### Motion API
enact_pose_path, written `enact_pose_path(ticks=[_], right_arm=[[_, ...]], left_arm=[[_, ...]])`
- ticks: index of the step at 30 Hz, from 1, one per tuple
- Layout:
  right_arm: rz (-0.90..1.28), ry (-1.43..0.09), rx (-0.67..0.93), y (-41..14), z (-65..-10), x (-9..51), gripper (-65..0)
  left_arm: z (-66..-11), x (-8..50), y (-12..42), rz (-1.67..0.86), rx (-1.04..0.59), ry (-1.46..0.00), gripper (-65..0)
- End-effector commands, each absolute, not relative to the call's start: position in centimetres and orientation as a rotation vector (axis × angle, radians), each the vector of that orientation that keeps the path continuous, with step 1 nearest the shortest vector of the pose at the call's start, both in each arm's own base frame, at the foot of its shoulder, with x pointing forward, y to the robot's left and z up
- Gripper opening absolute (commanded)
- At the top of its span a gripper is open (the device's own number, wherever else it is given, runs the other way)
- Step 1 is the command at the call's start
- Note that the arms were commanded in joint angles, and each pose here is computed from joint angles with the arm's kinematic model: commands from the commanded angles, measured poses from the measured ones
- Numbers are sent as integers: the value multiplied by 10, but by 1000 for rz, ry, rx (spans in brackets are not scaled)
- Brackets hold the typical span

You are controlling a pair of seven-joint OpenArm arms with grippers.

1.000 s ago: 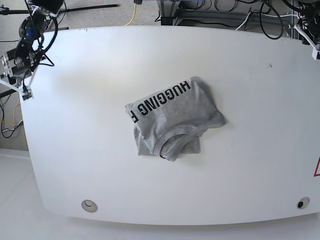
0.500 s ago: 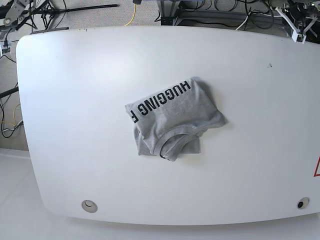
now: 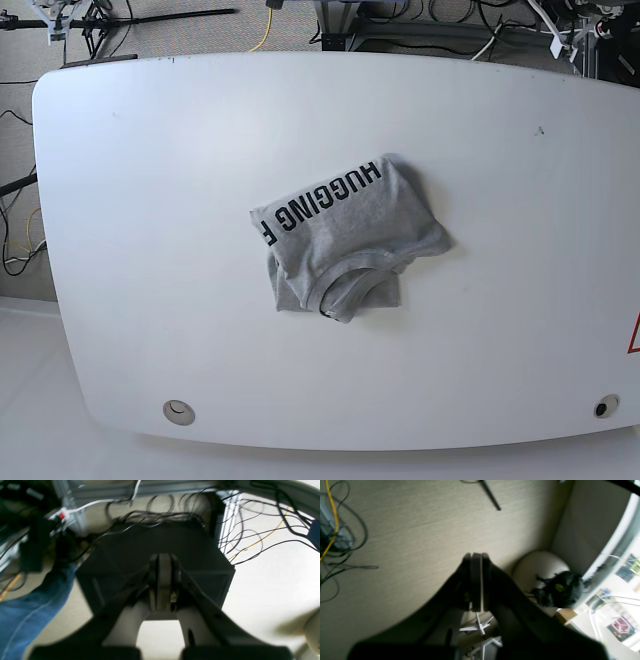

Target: Fold the T-shirt properly

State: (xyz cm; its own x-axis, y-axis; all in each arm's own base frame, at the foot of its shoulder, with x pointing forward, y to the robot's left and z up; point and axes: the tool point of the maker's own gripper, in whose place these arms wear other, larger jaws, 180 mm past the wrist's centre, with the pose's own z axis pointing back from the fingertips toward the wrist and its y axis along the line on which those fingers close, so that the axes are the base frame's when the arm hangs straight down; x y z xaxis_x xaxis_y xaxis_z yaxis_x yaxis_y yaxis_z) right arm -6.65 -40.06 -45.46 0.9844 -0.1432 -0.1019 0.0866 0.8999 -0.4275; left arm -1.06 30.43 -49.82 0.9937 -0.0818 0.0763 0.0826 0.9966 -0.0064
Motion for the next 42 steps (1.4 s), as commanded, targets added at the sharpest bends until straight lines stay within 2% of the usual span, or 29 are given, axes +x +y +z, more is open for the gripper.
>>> enact_pose_path(ticks=[1, 14, 19, 24, 30, 42], right_arm=[[-124, 156, -399, -397, -468, -78, -650], [-118, 190, 20, -282, -581, -79, -650], [-110, 155, 184, -228, -611, -70, -650], [-125, 116, 347, -171, -630, -63, -650], [-121, 112, 358, -129, -646, -60, -650], [-5, 85, 337, -72, -654, -48, -645]], left_arm=[[-505, -17, 302, -107, -17, -56, -650], [-585, -30, 243, -261, -163, 53, -650], [-613, -41, 221, -242, -240, 92, -650], [-633, -49, 213, -187, -216, 105, -650], [-649, -44, 198, -194, -160, 87, -650], [-660, -36, 150, -420, -131, 97, -650]])
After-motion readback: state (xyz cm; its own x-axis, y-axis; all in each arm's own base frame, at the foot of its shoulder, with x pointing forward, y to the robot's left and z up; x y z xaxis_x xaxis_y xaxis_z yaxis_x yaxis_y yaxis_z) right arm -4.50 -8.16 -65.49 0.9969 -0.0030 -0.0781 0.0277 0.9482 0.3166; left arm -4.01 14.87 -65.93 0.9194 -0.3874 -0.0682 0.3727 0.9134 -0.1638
